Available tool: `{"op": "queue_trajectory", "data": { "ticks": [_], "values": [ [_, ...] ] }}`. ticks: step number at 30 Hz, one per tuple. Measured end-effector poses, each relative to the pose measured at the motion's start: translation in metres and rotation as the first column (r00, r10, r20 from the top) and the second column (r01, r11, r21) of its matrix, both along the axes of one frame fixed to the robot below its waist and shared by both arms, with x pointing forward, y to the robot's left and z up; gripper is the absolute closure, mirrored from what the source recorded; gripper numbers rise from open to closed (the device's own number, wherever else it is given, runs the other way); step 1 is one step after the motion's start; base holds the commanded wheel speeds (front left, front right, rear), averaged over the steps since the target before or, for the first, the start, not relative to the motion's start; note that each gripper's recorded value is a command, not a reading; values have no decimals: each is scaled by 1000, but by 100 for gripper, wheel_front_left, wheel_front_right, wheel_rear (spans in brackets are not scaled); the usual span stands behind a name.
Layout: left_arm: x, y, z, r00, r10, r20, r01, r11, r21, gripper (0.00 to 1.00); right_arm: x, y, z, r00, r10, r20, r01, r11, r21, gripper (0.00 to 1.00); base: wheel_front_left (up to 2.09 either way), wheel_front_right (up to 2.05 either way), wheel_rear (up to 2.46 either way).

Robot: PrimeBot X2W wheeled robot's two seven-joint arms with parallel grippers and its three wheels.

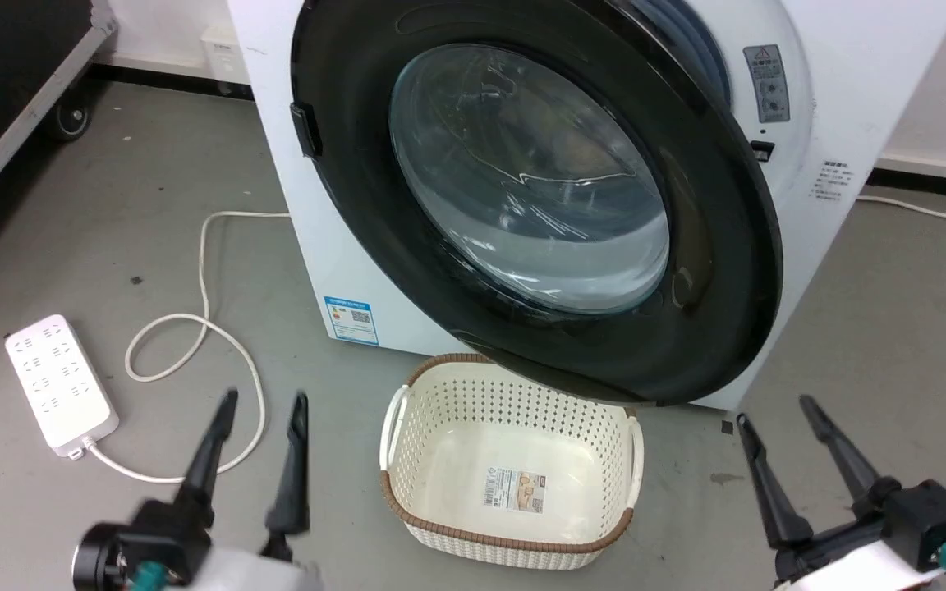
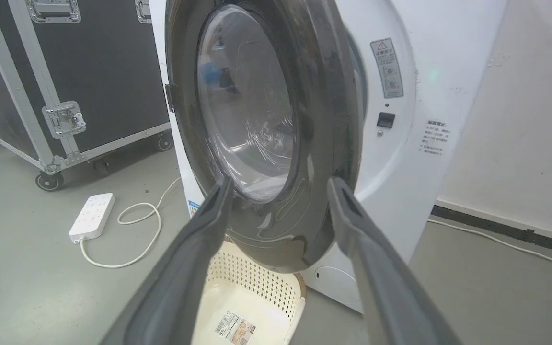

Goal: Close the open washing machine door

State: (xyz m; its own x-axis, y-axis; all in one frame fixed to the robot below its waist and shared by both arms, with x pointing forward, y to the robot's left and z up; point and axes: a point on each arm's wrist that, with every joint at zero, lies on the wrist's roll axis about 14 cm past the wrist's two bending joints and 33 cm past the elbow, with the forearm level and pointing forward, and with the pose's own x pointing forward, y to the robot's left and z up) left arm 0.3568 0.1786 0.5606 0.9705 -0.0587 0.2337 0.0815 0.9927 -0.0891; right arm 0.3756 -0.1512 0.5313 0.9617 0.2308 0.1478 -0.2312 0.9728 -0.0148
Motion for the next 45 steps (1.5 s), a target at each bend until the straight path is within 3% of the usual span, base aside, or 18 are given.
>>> {"op": "queue_trajectory", "data": {
  "ticks": [3,6,7,8,9,16,22,26,33,35,45],
  "values": [
    [-10,5,-15,998,43,-38,-39,995,90,0,-2,6,-3,1000,19,-10,-19,1000,2,0,0,0,0],
    [-16,9,-26,995,80,-67,-74,992,100,0,-4,15,-8,999,42,-24,-41,999,14,0,0,0,0],
    [-16,9,-28,994,84,-74,-76,992,103,0,-4,19,-9,998,53,-31,-53,998,24,22,0,0,0],
    [-17,9,-31,993,86,-82,-77,991,108,0,-4,22,-10,997,62,-35,-61,998,33,95,0,0,0],
    [-17,9,-33,992,84,-89,-74,991,116,0,-4,25,-12,997,71,-41,-70,997,39,100,0,0,0],
    [-12,7,-48,987,84,-134,-65,988,137,0,11,44,-12,986,163,-42,-162,986,29,100,0,0,0],
    [6,2,-58,983,83,-163,-62,989,133,0,54,62,-4,960,276,-43,-278,960,-41,100,0,0,0],
    [16,0,-67,978,87,-187,-62,989,136,0,89,52,-10,955,287,-80,-291,956,-42,100,0,0,0],
    [24,5,-82,967,115,-230,-84,987,139,0,146,38,-21,953,271,-139,-277,961,-24,100,0,0,0],
    [25,7,-85,964,121,-237,-89,986,141,0,162,32,-23,956,249,-157,-246,969,39,100,0,0,0],
    [34,11,-99,950,147,-274,-108,982,152,0,237,-14,-28,976,96,-196,-93,995,22,100,0,0,0]
  ]
}}
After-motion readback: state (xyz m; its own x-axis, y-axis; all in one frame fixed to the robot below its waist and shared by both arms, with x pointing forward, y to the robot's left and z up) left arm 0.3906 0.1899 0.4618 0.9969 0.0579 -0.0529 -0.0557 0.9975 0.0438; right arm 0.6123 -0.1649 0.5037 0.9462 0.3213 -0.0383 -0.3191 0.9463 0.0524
